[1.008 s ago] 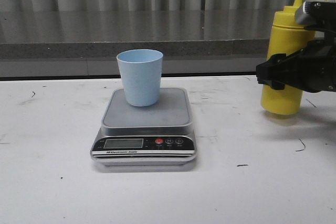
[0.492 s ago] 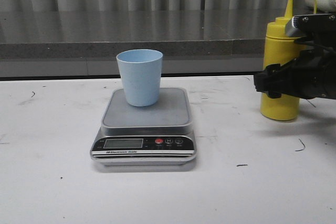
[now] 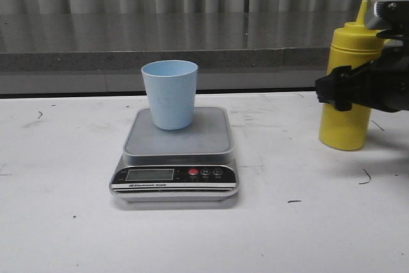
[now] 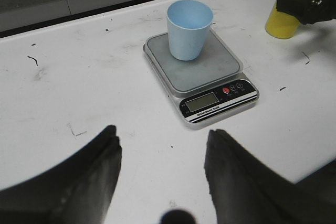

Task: Pour seasoning into cup on scale with both arms
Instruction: 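Lower the yellow bottle upright back onto the table with the right gripper, then open the right gripper and withdraw it from the bottle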

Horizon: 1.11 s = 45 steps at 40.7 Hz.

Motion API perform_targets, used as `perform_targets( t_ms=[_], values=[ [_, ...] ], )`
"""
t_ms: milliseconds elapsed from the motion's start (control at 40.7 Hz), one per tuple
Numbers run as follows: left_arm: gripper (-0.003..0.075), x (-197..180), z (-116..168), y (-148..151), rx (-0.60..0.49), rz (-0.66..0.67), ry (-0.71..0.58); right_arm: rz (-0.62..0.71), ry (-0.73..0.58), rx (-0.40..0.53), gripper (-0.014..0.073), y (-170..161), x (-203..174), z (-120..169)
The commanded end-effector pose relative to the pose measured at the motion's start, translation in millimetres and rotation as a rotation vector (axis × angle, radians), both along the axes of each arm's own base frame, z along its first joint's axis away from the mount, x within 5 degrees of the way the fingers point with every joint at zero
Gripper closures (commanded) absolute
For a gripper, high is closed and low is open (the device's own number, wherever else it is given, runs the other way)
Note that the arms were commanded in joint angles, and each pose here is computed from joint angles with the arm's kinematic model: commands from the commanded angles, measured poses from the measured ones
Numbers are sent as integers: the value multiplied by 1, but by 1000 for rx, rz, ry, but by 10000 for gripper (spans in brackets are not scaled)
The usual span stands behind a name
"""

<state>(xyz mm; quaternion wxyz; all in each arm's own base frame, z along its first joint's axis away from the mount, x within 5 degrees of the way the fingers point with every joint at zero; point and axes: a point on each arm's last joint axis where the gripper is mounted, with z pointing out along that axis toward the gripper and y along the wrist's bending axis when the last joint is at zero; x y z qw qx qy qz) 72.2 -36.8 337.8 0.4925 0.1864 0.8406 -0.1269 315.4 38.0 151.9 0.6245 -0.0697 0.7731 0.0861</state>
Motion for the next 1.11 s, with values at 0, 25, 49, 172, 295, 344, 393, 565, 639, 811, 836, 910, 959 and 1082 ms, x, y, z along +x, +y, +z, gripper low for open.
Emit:
perform_targets(
  t_ms=[0,25,49,172,295,344,393,565,639,811,836,910,959,1082],
  values=[
    [356,2,14,-2,-52,-7,-80,-2,-106,31,2,-1,-12,34],
    [356,2,14,-2,-52,-7,-80,-4,-94,31,2,-2,-16,36],
    [356,2,14,-2,-52,-7,-80,-8,-78,31,2,-2,-20,39],
    [356,2,14,-2,-52,-7,-80,-42,51,34,2,-5,-36,52],
    [356,2,14,-2,-52,-7,-80,-95,216,6,2,-11,-56,65],
    [356,2,14,-2,-52,-7,-80,-115,272,-15,2,-14,-65,72],
    [356,2,14,-2,-52,-7,-80,-132,312,-31,2,-17,-73,79],
    [356,2,14,-2,-52,-7,-80,-172,420,-46,4,-22,-93,106],
    [356,2,14,-2,-52,-7,-80,-129,460,-94,4,-20,-101,115],
    [356,2,14,-2,-52,-7,-80,-93,446,-103,4,-19,-114,132],
    [356,2,14,-2,-52,-7,-80,-93,435,-101,4,-19,-117,135],
    [356,2,14,-2,-52,-7,-80,-92,408,-102,4,-20,-126,143],
    [356,2,14,-2,-52,-7,-80,-91,380,-113,4,-21,-135,150],
    [356,2,14,-2,-52,-7,-80,-91,317,-127,4,-23,-154,163]
  ],
)
